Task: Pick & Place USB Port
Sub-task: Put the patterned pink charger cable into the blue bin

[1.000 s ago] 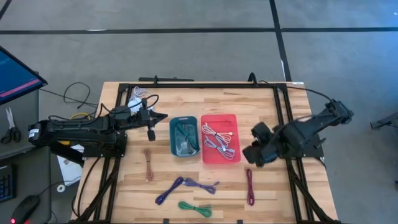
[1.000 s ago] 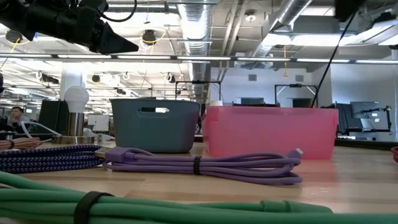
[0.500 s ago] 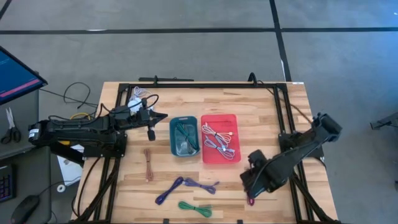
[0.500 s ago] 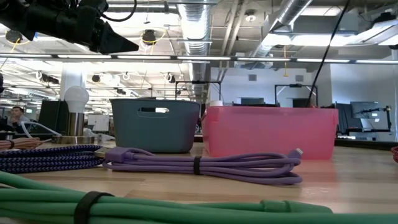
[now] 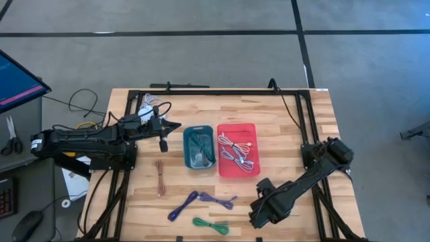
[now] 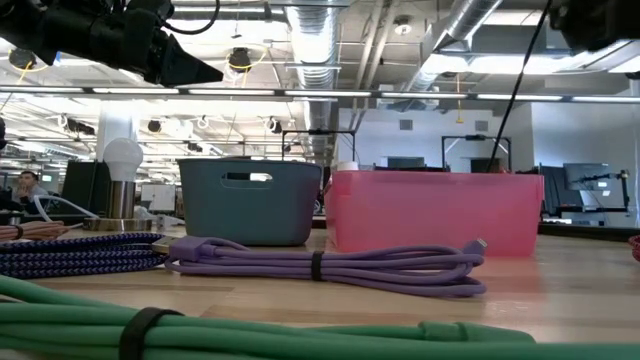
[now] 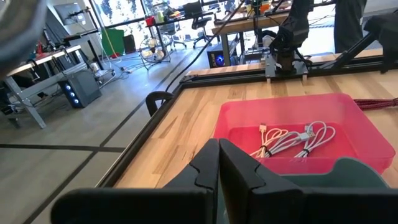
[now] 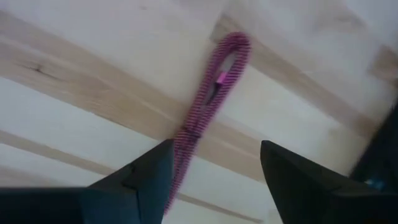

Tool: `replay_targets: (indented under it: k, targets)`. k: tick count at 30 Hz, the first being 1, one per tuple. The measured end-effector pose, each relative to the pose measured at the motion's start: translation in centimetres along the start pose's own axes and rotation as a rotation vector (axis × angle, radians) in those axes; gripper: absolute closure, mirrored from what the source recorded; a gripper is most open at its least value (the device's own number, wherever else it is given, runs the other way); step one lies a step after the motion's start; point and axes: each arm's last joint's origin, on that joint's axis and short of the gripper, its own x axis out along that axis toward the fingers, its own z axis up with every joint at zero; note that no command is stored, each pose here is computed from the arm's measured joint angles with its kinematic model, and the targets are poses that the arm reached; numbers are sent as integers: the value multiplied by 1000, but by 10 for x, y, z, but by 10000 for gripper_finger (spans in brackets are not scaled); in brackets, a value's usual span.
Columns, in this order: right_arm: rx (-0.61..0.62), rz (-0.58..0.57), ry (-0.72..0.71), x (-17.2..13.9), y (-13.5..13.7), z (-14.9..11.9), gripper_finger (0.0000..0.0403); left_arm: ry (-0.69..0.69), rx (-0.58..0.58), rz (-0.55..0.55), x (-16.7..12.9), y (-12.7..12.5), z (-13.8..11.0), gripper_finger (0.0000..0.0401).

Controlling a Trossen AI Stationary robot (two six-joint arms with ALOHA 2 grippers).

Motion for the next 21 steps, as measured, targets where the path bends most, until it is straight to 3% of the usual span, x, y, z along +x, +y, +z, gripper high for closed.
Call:
replay_targets:
  k: [21]
  targets:
    - [-58, -12, 70, 52, 33, -30, 207, 0, 0, 0, 0, 0, 0, 389]
